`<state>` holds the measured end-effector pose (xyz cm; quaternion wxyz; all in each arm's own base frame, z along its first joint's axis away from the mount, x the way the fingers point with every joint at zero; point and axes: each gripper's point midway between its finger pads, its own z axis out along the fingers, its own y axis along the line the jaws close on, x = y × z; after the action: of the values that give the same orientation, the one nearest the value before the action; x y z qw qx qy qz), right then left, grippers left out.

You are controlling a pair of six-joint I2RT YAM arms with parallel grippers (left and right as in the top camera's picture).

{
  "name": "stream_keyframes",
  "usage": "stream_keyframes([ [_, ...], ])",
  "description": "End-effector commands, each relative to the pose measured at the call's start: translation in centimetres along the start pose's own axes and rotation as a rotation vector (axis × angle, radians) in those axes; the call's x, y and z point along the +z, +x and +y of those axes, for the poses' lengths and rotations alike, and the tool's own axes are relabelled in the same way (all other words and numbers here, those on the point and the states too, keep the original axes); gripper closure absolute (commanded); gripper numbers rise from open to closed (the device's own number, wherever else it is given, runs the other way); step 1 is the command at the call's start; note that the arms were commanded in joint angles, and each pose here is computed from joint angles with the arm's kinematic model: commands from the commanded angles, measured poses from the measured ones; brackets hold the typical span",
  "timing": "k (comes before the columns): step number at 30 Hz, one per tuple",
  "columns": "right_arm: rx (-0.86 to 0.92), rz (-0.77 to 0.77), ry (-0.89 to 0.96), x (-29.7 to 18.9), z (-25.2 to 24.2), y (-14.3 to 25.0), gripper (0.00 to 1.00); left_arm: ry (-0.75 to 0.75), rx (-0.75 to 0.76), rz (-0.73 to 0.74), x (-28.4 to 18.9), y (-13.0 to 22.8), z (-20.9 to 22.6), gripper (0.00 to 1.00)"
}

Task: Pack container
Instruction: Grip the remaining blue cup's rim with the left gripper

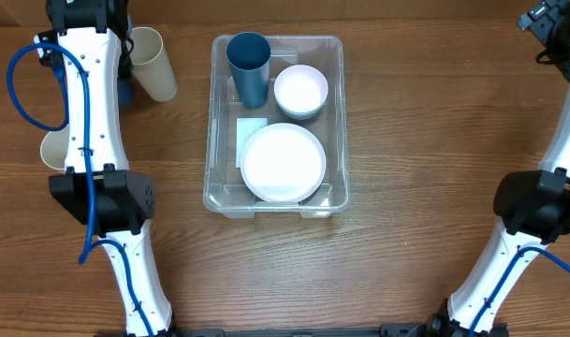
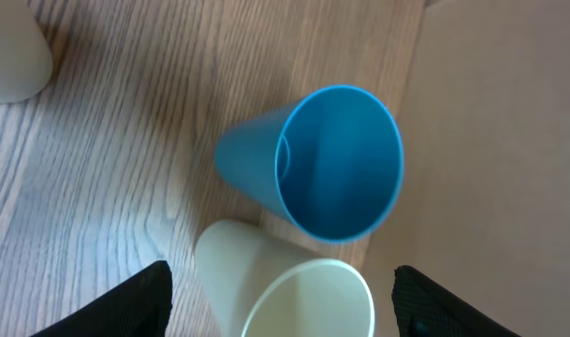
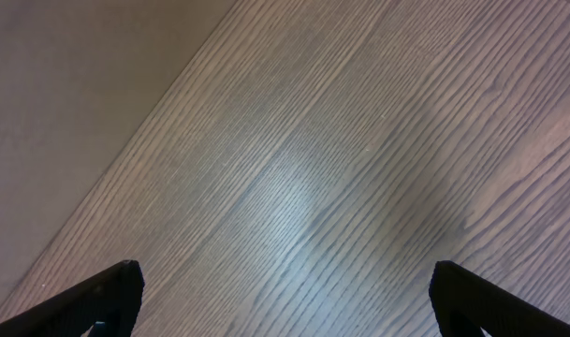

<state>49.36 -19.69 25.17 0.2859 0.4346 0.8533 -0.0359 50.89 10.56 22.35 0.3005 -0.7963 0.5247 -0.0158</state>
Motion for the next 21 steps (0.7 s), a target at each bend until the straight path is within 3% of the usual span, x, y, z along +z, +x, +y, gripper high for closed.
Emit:
stream_keyframes([
  [1,0.017,-0.073,-0.039,-3.2,0.3,-1.5,0.0,-0.056,0.036,-0.009,3.0,0.6,0.9,0.27],
  [11,0.017,-0.073,-0.039,-3.2,0.3,-1.5,0.0,-0.122,0.058,-0.038,8.4,-0.1,1.8,0.35],
  [16,0.017,-0.073,-0.039,-3.2,0.3,-1.5,0.0,-0.106,0.074,-0.028,9.6,-0.4,1.2,0.48],
  [21,0.017,-0.073,-0.039,-3.2,0.3,-1.5,0.0,-0.122,0.092,-0.014,9.6,-0.1,1.6,0.82],
])
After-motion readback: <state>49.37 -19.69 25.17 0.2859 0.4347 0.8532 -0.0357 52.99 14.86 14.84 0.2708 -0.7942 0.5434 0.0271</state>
